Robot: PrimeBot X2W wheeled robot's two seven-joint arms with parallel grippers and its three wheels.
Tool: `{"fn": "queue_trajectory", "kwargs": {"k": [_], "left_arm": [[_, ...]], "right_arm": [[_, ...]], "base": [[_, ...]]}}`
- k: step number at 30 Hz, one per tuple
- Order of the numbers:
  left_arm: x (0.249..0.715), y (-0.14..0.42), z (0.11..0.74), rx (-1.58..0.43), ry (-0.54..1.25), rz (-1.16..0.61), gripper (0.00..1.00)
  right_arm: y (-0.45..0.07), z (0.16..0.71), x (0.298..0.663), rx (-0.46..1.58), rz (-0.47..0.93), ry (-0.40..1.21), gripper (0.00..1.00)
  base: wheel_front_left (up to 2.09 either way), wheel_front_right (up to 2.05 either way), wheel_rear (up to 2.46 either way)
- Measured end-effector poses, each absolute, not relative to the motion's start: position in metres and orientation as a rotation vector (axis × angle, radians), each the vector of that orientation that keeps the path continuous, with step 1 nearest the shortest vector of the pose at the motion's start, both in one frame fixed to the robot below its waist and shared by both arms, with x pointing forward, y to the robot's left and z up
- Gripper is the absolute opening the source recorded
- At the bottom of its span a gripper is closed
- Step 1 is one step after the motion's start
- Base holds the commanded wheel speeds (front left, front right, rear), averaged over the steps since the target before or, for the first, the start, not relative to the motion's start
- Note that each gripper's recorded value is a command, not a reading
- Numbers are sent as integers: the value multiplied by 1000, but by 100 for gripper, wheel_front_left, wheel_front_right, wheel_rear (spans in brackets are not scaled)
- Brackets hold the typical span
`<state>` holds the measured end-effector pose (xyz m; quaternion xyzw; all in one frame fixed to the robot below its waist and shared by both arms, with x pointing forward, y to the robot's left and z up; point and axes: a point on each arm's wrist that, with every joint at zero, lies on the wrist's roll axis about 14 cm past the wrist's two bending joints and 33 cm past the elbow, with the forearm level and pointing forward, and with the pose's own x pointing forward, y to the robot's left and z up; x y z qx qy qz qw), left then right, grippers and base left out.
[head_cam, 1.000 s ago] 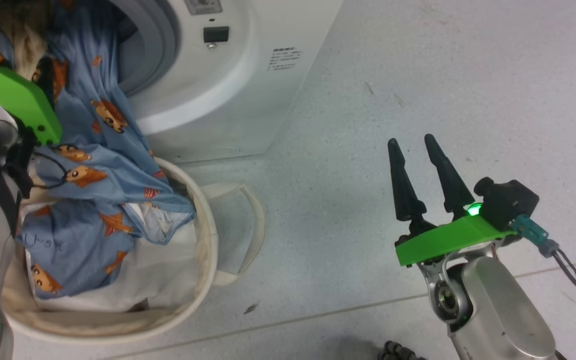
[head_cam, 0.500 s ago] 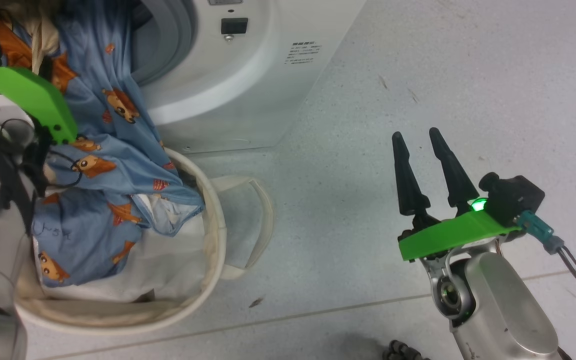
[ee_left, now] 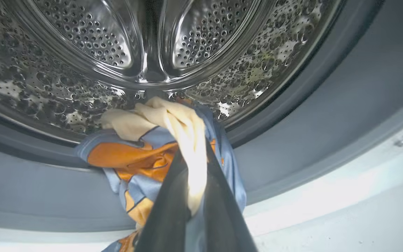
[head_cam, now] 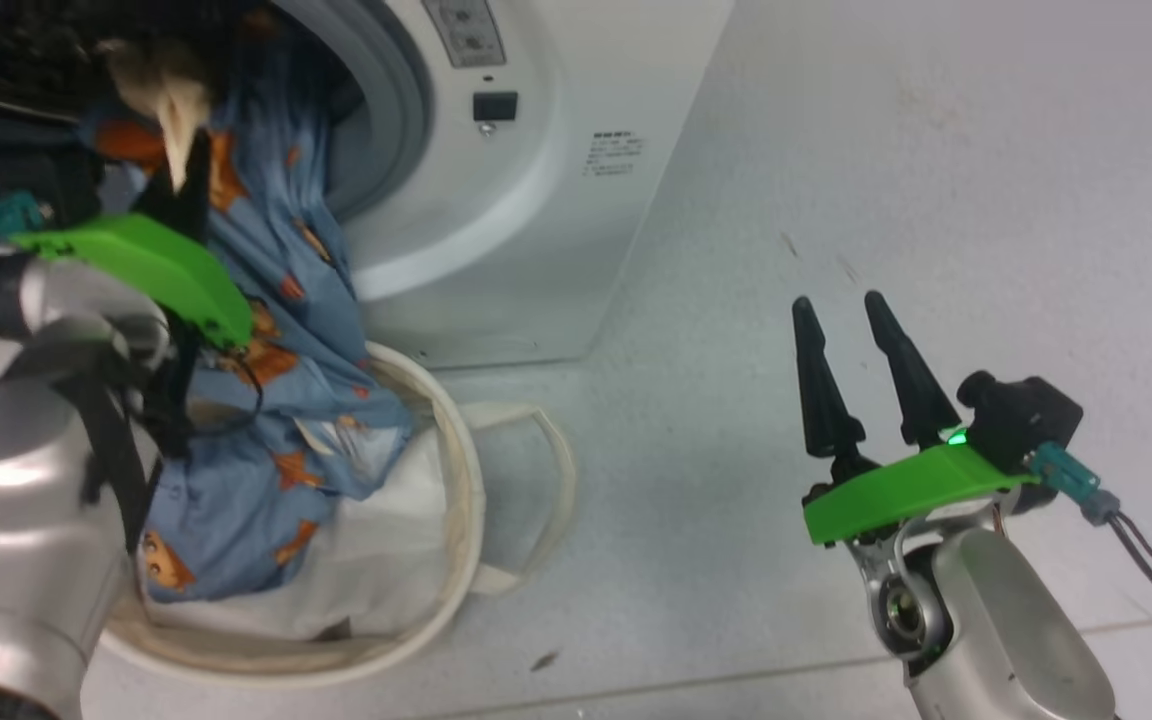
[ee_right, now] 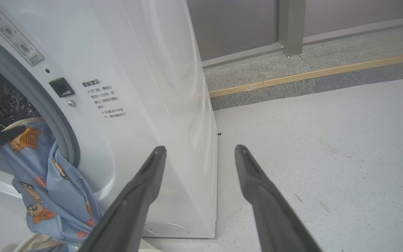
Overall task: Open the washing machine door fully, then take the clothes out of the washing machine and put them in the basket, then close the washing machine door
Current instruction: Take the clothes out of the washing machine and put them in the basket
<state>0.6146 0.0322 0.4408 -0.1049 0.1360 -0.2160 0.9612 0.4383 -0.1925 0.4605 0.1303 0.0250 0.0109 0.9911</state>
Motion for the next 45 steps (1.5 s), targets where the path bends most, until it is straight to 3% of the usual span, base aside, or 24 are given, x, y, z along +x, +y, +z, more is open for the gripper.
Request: {"fn": "queue_trajectory", "kwargs": {"k": [14,29,39,45], "left_arm": [[546,56,528,-204,27,-502,0],[464,68,578,-204,-140,-489,0],[455,82,553,-204,-56,-433,0],[465,96,491,-222,116,-384,0]], "right_arm": [[-171,482,407,295,72,13,100],[-165,489,391,302,86,1,100],[-166,483,391,302,81,16,100],[-169,477,395,300,71,32,100]], "base": [[0,0,0],[0,0,0],[0,0,0],[0,0,0]]}}
